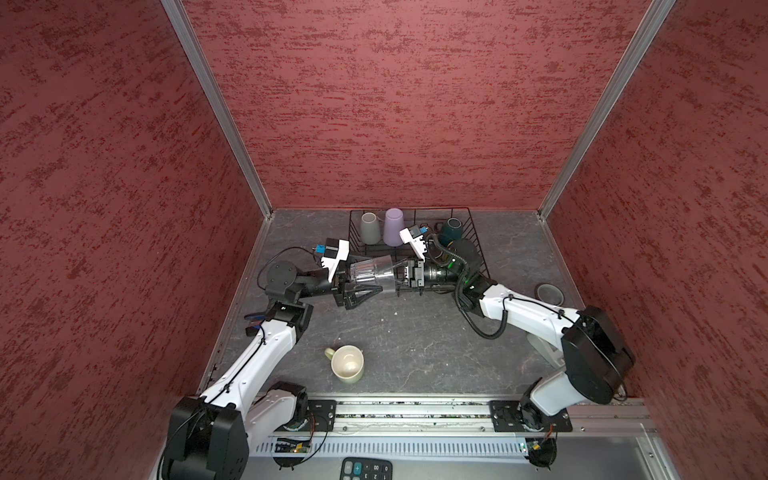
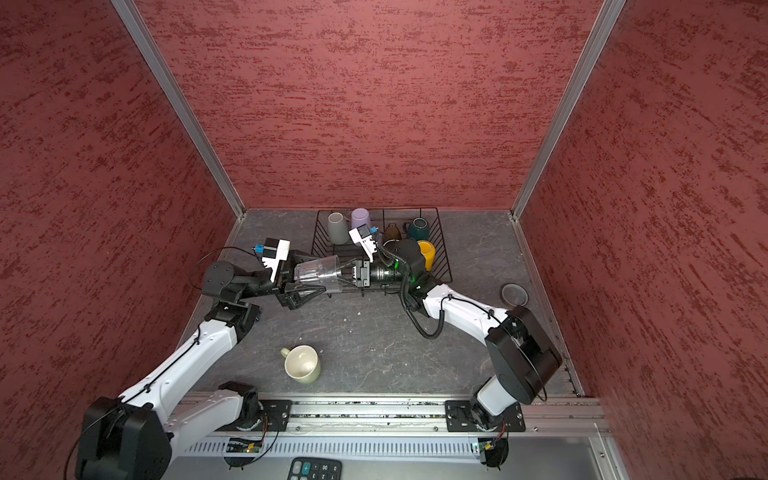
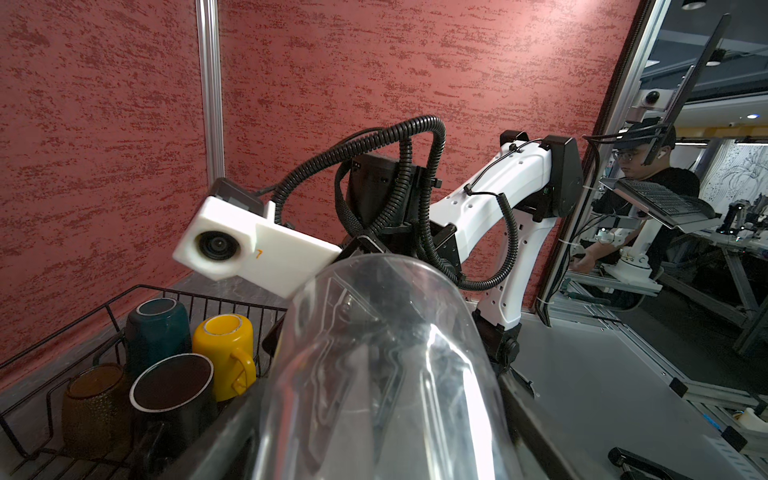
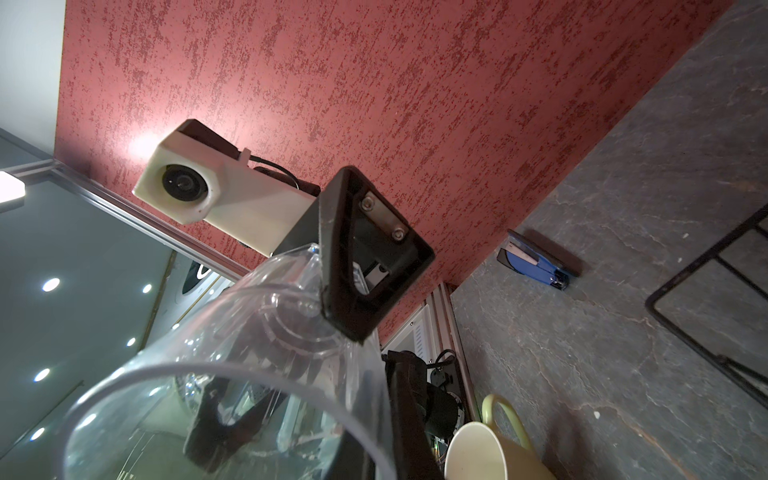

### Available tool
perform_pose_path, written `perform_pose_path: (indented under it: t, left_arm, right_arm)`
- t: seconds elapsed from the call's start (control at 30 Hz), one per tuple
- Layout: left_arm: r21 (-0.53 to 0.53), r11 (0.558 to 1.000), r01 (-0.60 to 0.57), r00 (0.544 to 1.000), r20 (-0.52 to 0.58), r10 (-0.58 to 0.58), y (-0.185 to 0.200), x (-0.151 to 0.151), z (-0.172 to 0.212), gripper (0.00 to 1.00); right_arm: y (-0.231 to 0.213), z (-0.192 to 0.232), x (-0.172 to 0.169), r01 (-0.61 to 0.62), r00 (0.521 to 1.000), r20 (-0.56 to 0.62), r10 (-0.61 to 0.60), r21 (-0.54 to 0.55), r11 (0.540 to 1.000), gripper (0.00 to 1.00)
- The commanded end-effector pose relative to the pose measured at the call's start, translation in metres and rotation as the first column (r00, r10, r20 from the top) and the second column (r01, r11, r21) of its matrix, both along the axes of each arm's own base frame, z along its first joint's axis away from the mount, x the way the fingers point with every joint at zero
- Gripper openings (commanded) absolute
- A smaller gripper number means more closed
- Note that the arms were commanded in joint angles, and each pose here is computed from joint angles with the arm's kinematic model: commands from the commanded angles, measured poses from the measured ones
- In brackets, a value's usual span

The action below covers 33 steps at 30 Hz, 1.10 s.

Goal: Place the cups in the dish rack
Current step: 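Grasp the clear cup's base with the left gripper while the right holds it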

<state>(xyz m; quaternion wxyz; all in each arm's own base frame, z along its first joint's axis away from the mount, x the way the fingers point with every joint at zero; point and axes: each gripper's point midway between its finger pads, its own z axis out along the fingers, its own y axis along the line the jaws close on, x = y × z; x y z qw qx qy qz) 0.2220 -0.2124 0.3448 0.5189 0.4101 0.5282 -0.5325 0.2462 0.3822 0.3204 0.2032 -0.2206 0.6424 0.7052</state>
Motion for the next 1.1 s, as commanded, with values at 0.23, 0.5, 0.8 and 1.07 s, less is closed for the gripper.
perform_pose_path:
  t: [0.23, 0.5, 0.8, 1.07]
  left_arm:
    - [0.028, 1.000, 0.007, 0.998, -0.059, -0.005, -0.003, 0.002, 0.009, 0.43]
    - [0.007, 0.998, -0.065, 0.998, -0.013, 0.065, 0.004, 0.002, 0.020, 0.00]
    - [-0.027, 0.990, -0.137, 0.988, 0.074, 0.139, 0.012, -0.002, 0.033, 0.00]
    - [0.057, 0.965, -0.254, 0.967, -0.020, 0.256, 0.015, 0.021, 0.035, 0.00]
  right_arm:
    - [0.005, 0.035, -0.011, -0.065, 0.995, 0.081, 0.058, 0.089, 0.994, 0.00]
    - [0.005, 0.034, -0.007, -0.039, 0.997, 0.072, 0.034, 0.077, 0.996, 0.20]
    - [-0.008, 0.022, 0.011, 0.080, 0.995, 0.056, -0.080, -0.001, 0.997, 0.42]
    - [-0.078, -0.017, 0.077, 0.513, 0.857, 0.131, -0.498, -0.309, 0.801, 0.61]
